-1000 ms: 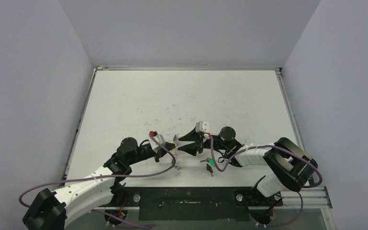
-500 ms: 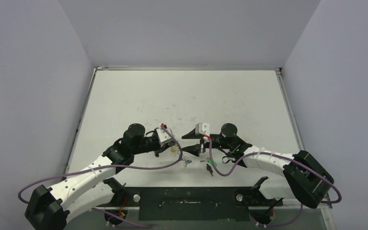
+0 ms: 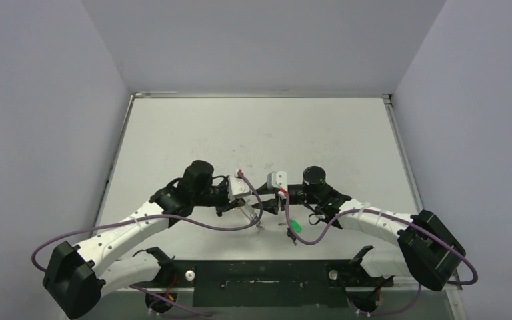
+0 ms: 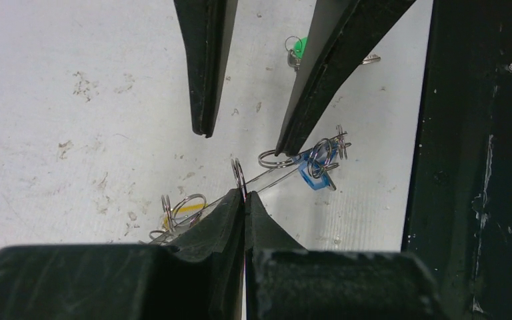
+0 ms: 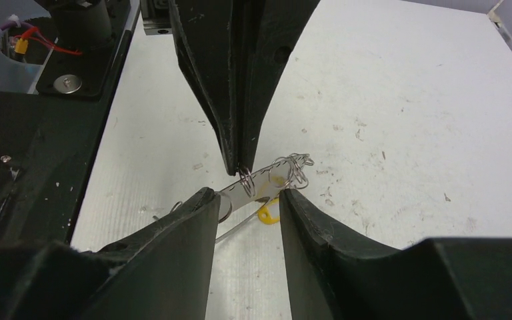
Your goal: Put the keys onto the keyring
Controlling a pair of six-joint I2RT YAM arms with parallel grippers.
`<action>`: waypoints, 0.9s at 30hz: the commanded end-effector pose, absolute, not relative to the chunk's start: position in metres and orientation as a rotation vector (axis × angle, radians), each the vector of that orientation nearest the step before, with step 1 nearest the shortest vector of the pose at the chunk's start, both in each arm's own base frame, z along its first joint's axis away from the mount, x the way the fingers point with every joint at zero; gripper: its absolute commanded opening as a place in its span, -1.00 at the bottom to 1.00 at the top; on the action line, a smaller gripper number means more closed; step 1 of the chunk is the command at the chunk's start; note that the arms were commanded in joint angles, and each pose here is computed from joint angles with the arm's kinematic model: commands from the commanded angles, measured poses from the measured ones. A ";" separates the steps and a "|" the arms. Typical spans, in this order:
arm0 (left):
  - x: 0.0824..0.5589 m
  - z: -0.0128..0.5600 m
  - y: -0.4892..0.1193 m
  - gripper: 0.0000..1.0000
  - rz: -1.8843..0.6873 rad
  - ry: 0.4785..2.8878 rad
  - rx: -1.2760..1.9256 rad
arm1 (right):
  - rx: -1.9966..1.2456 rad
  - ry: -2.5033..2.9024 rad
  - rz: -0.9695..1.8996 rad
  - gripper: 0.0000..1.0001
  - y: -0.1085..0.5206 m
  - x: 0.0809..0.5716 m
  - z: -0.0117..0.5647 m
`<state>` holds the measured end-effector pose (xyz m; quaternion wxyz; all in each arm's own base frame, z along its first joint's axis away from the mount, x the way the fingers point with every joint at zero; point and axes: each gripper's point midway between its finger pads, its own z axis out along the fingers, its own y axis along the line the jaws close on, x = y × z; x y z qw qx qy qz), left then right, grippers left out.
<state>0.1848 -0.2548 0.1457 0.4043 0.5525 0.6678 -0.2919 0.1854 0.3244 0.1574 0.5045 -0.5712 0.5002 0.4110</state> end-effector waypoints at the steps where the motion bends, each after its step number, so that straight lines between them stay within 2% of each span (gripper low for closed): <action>1: 0.185 0.171 -0.266 -1.00 -0.768 1.577 1.434 | -1.378 1.103 0.964 -0.20 0.330 0.191 0.183; 8: 0.184 0.174 -0.269 -1.00 -0.776 1.545 1.437 | -1.405 1.095 0.968 -0.21 0.333 0.191 0.178; 13: 0.184 0.175 -0.270 -1.00 -0.784 1.534 1.437 | -1.427 1.075 0.991 -0.42 0.338 0.191 0.177; 21: 0.184 0.176 -0.272 -1.00 -0.783 1.526 1.433 | -1.466 1.058 1.027 -0.50 0.344 0.186 0.173; 27: 0.185 0.175 -0.272 -1.00 -0.780 1.523 1.433 | -1.496 1.092 1.046 -0.79 0.345 0.185 0.164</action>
